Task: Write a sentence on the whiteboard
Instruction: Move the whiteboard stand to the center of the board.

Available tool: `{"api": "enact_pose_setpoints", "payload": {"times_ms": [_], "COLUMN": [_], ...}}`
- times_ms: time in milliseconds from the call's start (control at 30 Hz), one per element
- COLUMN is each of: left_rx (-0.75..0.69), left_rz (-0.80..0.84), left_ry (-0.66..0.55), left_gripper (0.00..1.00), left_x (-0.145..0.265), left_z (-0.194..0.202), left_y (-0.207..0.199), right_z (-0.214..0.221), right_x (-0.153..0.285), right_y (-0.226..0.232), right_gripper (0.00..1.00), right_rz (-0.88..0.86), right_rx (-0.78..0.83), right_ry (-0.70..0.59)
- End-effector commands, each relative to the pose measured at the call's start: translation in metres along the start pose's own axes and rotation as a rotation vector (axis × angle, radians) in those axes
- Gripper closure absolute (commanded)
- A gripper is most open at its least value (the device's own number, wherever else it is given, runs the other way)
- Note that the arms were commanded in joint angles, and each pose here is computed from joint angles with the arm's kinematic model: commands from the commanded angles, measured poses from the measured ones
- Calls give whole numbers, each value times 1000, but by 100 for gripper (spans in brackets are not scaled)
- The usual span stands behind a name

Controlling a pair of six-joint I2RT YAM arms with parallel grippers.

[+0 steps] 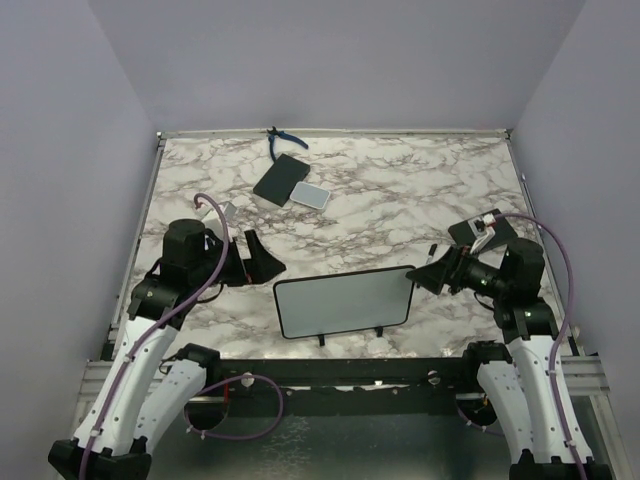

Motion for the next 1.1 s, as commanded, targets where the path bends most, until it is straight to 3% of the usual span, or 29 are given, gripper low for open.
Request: {"api": "enact_pose_setpoints", "payload": {"times_ms": [0,267,400,500,667,1067], "left_rx": [-122,-196,-226,-263,-301,-352], "left_rz": [134,25,58,77,89,75], "left_ry": [91,175,201,205,222,195], "left_gripper": [1,1,9,16,38,61], "left_x": [2,2,3,4,2,4], "left_z": [12,25,32,35,37,33], "left_y": [-13,1,2,1,1,-1], "right_z": [-2,1,0,1,-1,0], "right_x": [-3,-9,-11,-15,-20,-25], "right_y": [1,-2,-4,-3,-3,-2], "right_gripper": [19,35,41,44,48,69], "right_rz": [-66,-105,-108,-127,-130,-144], "right_rx": [72,83,82,87,96,113], "right_ry": [10,22,24,39,41,45]}}
Point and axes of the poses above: each gripper's point midway between its finger pads, its own x axis back along the fingers, its own y axis along the line the jaws close on, z = x × y, the point moved 8 cm from there along x, back along the fingers
